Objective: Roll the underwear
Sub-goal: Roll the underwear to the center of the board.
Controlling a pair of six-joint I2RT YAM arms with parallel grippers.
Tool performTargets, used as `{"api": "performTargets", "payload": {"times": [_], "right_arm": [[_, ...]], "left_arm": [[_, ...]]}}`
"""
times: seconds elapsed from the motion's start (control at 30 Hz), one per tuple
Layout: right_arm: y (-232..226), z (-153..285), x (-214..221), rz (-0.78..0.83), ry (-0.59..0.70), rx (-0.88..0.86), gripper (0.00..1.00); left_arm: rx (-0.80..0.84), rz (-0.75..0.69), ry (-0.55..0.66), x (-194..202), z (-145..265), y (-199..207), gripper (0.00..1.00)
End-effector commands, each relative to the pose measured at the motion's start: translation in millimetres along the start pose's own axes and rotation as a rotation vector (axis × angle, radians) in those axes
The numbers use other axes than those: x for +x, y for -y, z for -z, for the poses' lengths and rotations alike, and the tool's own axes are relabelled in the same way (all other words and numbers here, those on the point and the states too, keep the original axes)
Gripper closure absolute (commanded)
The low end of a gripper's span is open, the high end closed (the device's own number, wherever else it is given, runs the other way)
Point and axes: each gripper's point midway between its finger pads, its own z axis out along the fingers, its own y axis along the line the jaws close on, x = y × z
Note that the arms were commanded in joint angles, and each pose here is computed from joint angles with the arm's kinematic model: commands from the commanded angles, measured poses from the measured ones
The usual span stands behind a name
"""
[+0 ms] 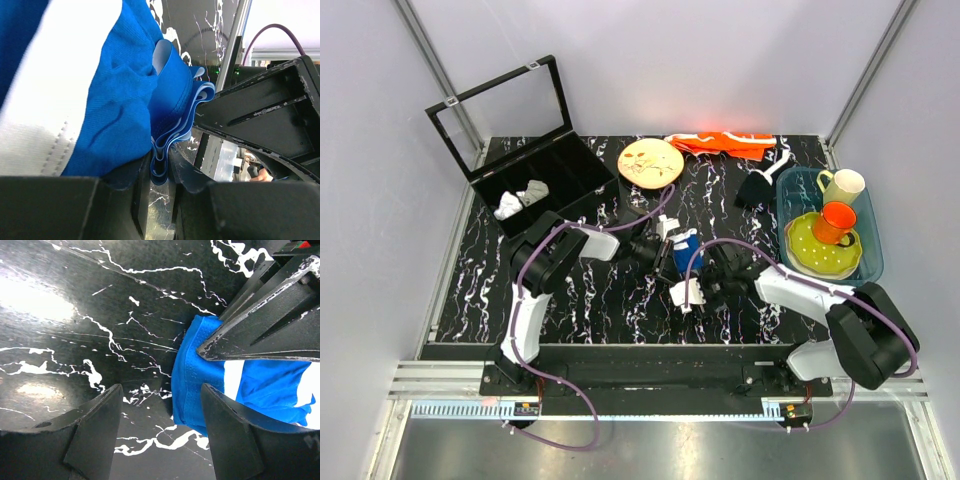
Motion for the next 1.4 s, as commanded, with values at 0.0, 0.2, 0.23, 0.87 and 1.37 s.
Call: {"api": "performTargets", "payload": {"times": [0.0, 0.2, 0.23, 0.87, 1.37], "right_arm": [[8, 1, 11, 0.031, -0.06, 0.055, 0.28], [18, 20, -21, 0.05, 0.05, 0.098, 0.28], [18, 19, -20, 0.052, 0.045, 0.098, 0.28], [-3, -29, 44, -0.113, -0.181, -0.09, 0.63], [-8, -20, -1, -0.321, -0.049, -0.264, 0.8]], "left_arm": [[-0.091, -0.047, 0.086, -23, 1, -14, 0.77], [-0.096, -0.033, 0.082, -23, -1, -20, 0.76], [-0.097, -0.032, 0.085, -23, -1, -21, 0.76], [-0.079, -0.162, 0.287, -52, 37, 32, 0.49], [-0.412, -0.489, 0.682, -9, 148, 40, 0.35]]}}
